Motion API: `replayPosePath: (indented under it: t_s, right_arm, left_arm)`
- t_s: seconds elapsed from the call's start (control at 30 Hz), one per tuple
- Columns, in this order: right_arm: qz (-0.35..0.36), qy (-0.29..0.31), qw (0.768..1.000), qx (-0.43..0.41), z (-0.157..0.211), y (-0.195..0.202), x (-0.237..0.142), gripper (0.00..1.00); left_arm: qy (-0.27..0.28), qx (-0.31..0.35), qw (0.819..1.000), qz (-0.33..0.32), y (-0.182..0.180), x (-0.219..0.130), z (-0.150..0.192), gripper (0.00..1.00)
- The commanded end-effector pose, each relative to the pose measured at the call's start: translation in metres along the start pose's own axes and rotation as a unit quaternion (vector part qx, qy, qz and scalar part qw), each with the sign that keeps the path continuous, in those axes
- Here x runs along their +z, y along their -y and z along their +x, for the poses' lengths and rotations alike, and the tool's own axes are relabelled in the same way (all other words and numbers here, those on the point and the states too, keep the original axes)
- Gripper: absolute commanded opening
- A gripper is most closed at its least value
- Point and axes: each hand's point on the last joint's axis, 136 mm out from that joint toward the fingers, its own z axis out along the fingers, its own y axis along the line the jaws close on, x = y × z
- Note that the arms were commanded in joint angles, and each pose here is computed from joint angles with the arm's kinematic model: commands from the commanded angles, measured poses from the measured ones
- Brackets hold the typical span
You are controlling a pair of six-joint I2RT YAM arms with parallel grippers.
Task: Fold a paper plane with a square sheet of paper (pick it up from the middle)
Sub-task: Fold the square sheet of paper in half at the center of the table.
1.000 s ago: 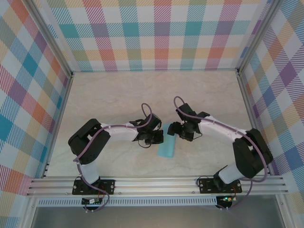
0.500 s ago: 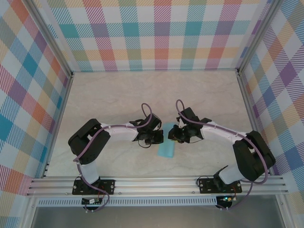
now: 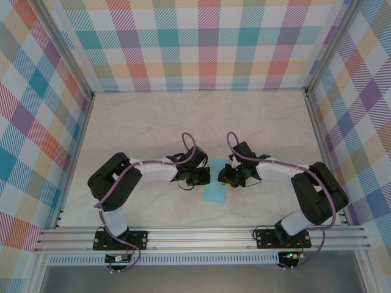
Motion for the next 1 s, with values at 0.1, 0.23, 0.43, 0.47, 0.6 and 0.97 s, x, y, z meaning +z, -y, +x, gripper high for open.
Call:
replayPosePath:
  t_s: [0.1, 0.23, 0.43, 0.47, 0.6, 0.97]
  right_arm:
    - [0.009, -0.015, 1.0, 0.006, 0.007, 0.015, 0.011, 0.26]
    - [0.029, -0.02, 0.999, 0.013, 0.012, 0.029, 0.015, 0.26]
    - [0.04, -0.027, 0.999, 0.013, 0.017, 0.035, 0.015, 0.27]
    - [0.031, -0.024, 0.999, 0.01, 0.016, 0.03, 0.011, 0.28]
    - [-0.007, -0.006, 1.0, -0.011, 0.012, 0.004, -0.009, 0.29]
    - [-0.062, -0.034, 0.997, -0.001, 0.026, -0.009, -0.007, 0.29]
  left_arm:
    - [-0.027, 0.005, 0.998, -0.049, -0.022, 0.011, 0.018, 0.0]
    - [-0.029, 0.005, 0.998, -0.049, -0.022, 0.011, 0.018, 0.0]
    - [-0.032, 0.006, 0.998, -0.05, -0.022, 0.012, 0.021, 0.0]
    - [-0.032, 0.007, 0.998, -0.05, -0.021, 0.012, 0.021, 0.0]
    - [-0.031, 0.009, 0.998, -0.05, -0.02, 0.011, 0.021, 0.0]
    - [-0.03, 0.012, 0.998, -0.049, -0.016, 0.01, 0.019, 0.0]
